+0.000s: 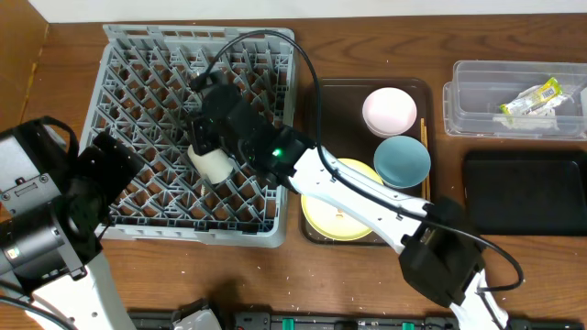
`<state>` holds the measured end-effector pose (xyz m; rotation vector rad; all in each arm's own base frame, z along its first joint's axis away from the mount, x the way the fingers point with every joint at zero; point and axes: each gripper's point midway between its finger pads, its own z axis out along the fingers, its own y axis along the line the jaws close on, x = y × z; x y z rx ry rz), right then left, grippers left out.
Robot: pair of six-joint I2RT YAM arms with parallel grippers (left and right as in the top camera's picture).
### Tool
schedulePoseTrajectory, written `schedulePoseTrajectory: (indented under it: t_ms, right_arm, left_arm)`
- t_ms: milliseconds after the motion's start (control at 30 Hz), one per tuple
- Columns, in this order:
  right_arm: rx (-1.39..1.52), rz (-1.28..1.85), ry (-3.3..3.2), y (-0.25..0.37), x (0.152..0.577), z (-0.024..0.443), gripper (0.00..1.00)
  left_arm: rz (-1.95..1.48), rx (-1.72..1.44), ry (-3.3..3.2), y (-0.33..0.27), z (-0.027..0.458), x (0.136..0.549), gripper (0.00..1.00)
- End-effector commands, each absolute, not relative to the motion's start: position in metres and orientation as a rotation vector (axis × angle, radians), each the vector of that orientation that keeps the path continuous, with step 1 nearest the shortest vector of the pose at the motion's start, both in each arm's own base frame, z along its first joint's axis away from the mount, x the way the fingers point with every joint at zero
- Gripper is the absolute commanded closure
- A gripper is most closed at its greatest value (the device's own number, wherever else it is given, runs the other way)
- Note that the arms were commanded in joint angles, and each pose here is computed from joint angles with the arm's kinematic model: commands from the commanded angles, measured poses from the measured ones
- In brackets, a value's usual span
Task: Sort waste into correct bins and load items into the dishwasher
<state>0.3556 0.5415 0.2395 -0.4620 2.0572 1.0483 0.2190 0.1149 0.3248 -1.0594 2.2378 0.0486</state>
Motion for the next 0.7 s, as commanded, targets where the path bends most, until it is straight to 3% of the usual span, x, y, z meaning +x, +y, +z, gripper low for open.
schedulePoseTrajectory:
  t_ms: [0,400,667]
  right_arm:
    - [-0.49,1.022,2.087,0.554,0.357,0.202,0.87]
    - [-0.529,0.95,2.232,0.552,0.364,0.122,0.87]
    - [-0.56,0.788,2.36,0.523,0.358,0.129,0.94]
  left_arm:
    - [0.064,-1.059,2.231,0.117,0.327,0.218,0.01]
    - [0.064,-1.059,2.231,0.117,0.327,0.218,0.01]
    - [0.064,-1.059,2.231,0.117,0.327,0.218,0.01]
